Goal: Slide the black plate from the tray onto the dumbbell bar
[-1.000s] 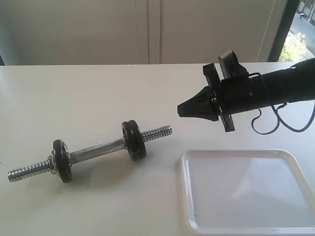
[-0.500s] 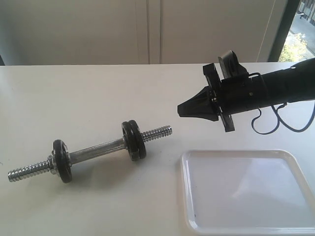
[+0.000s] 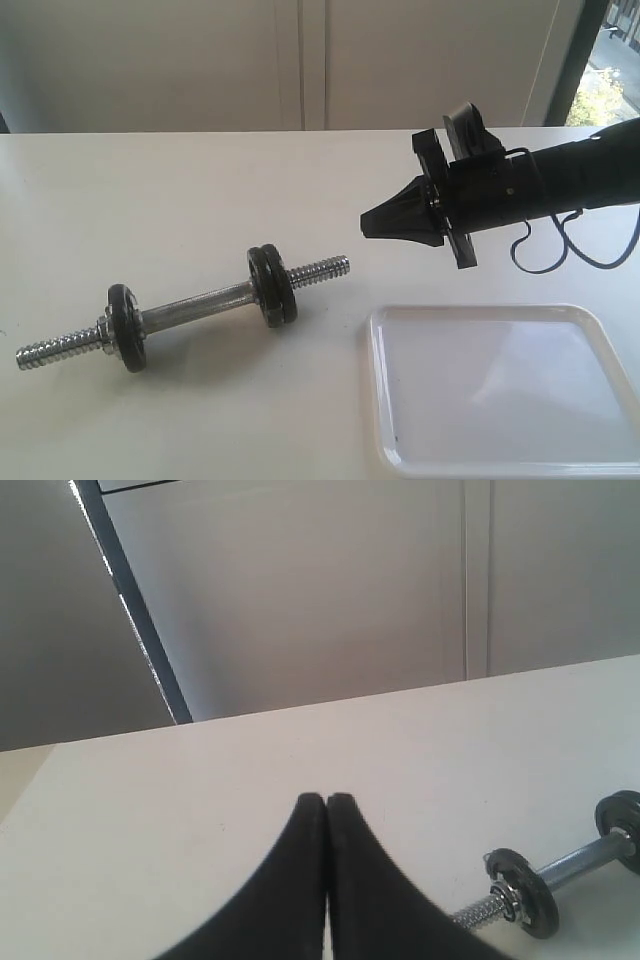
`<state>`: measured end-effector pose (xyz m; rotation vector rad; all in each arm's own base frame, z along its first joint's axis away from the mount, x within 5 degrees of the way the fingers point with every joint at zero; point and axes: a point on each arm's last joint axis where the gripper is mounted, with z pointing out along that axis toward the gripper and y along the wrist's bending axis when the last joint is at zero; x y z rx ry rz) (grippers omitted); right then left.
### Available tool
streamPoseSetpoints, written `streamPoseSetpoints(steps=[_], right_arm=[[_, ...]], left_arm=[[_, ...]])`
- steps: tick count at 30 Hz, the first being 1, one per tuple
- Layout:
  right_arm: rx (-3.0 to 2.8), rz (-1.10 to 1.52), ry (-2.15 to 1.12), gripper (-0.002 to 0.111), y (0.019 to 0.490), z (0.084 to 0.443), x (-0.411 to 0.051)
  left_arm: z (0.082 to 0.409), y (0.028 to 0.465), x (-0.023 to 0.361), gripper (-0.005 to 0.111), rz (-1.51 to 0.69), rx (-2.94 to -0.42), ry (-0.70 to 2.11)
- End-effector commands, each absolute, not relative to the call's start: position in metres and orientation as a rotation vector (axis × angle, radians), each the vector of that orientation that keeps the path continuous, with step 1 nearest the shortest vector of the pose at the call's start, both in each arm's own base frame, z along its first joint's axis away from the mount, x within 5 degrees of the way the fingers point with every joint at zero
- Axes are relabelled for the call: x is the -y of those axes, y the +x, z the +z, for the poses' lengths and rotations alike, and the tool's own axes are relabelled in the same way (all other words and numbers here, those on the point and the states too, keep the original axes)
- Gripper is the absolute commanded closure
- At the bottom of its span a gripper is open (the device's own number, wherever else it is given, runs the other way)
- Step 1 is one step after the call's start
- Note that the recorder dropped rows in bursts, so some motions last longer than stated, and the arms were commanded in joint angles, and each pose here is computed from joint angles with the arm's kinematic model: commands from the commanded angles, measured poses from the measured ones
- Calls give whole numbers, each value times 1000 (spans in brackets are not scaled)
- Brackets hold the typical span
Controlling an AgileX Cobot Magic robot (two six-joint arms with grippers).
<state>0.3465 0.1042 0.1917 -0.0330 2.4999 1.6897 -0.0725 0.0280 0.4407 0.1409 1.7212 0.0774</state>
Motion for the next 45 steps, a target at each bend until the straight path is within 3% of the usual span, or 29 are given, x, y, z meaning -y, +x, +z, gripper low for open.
streamPoseSetpoints(steps=[1, 23, 30, 41, 45], right_arm=[[-2482, 1692, -40, 108, 347, 196, -101], [-2482, 1692, -40, 108, 347, 196, -101], [-2482, 1692, -40, 108, 347, 196, -101], [-2484, 1691, -42, 108, 347, 196, -101], [-2490, 1690, -42, 108, 347, 195, -101]], left_arm=[[439, -75, -29, 107, 76, -1714, 128], [428, -67, -27, 107, 78, -1749, 138], [385, -38, -20, 107, 81, -1779, 170], [273, 0, -1, 107, -66, -2022, 230], [266, 13, 1, 107, -64, -1927, 238]])
